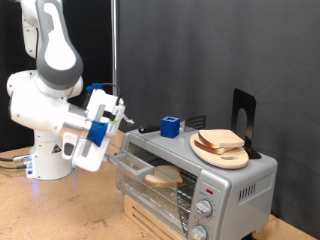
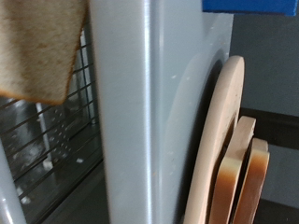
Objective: Make a piece of toast with the oven
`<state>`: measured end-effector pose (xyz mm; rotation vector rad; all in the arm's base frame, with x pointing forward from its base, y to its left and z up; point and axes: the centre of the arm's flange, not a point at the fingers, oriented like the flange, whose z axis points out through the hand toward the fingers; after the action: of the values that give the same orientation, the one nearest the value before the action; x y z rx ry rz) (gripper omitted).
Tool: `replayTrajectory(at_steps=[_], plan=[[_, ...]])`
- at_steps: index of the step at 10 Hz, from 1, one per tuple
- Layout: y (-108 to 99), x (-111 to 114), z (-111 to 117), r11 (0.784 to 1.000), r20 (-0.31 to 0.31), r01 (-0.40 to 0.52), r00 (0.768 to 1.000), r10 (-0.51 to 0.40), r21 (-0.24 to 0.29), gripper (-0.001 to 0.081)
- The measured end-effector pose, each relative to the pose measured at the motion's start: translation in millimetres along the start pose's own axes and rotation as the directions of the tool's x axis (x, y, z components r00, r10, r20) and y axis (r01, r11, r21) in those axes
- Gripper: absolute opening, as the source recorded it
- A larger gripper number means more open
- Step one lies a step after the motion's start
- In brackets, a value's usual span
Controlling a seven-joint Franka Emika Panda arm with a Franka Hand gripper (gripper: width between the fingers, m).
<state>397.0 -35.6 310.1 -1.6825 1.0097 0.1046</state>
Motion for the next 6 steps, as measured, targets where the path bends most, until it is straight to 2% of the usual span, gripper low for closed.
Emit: replayTrajectory(at_steps=[3,6], plan=[[-3.0,-5.1,5.3,1.0,0.004,-0.011,1.0,0.011,-0.012,0.0808],[0.0,1.0,-6.3,1.0,0.016,-0.002,1.0,0.001,0.019,0.0808]])
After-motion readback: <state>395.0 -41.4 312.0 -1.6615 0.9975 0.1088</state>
